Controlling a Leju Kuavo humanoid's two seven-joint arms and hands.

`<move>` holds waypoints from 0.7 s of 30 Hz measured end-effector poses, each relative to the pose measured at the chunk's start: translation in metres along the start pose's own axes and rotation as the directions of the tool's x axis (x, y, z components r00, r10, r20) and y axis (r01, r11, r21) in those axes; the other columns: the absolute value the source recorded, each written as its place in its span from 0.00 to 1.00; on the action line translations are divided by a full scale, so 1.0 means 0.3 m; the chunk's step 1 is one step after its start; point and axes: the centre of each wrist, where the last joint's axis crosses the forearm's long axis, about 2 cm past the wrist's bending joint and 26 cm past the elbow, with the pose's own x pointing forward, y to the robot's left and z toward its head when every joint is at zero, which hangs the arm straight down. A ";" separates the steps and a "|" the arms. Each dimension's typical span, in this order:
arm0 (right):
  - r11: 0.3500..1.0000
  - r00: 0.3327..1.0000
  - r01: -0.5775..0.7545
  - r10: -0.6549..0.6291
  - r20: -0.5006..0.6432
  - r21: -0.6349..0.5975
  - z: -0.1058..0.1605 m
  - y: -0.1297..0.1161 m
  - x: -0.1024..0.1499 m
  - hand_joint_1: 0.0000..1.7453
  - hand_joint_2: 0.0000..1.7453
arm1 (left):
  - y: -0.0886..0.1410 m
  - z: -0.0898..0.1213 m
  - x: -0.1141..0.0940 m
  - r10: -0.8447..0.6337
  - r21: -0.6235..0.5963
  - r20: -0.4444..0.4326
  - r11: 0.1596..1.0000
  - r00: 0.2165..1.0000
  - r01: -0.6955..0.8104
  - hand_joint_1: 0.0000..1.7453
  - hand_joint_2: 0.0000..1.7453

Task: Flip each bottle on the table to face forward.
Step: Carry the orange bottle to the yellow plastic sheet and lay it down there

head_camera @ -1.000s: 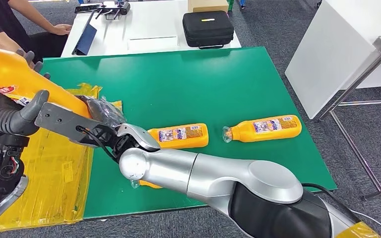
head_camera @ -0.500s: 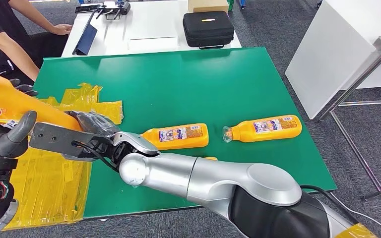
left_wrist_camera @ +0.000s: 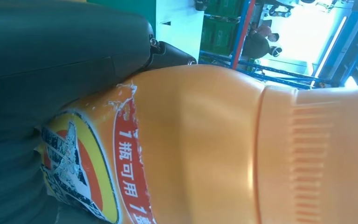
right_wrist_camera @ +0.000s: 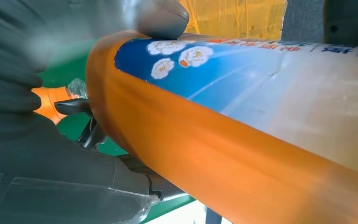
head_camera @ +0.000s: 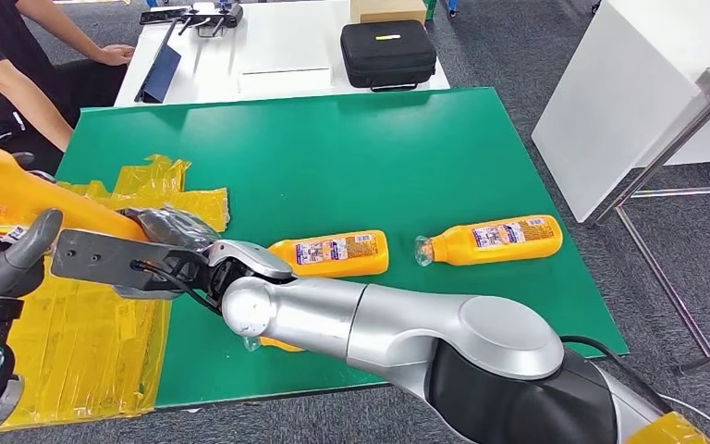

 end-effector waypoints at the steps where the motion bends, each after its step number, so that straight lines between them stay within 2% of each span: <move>1: 1.000 1.000 -0.003 0.003 -0.001 -0.001 -0.001 -0.002 -0.001 0.34 0.50 | 0.002 0.001 0.001 -0.001 0.001 -0.001 1.000 1.000 0.001 1.00 1.00; 3: 1.000 1.000 -0.009 0.009 -0.001 -0.001 -0.002 -0.004 -0.002 0.00 0.00 | 0.004 0.001 0.003 -0.004 0.002 0.000 1.000 1.000 0.004 1.00 1.00; 6: 1.000 1.000 0.012 -0.012 0.006 -0.002 -0.005 -0.012 -0.008 0.00 0.00 | 0.020 0.019 0.011 -0.014 0.013 0.003 1.000 1.000 0.014 1.00 1.00; 10: 0.994 0.994 0.102 -0.099 0.049 -0.050 -0.022 -0.080 -0.033 0.00 0.00 | 0.102 0.081 0.072 -0.067 0.073 0.031 0.995 0.997 0.065 1.00 1.00; 13: 0.977 0.986 0.132 -0.113 0.119 -0.169 -0.027 -0.226 -0.072 0.00 0.00 | 0.188 0.115 0.140 -0.190 0.135 0.027 0.974 0.981 0.184 1.00 1.00; 16: 0.955 0.982 0.116 -0.070 0.176 -0.273 -0.001 -0.380 -0.146 0.00 0.00 | 0.244 0.103 0.195 -0.307 0.141 0.072 0.945 0.949 0.295 1.00 1.00; 19: 0.936 0.981 0.106 -0.044 0.187 -0.335 0.027 -0.471 -0.188 0.00 0.00 | 0.282 0.091 0.216 -0.382 0.164 0.097 0.917 0.919 0.364 1.00 1.00; 21: 0.923 0.981 0.098 -0.026 0.194 -0.371 0.047 -0.497 -0.209 0.00 0.00 | 0.300 0.085 0.223 -0.460 0.201 0.122 0.879 0.880 0.432 1.00 1.00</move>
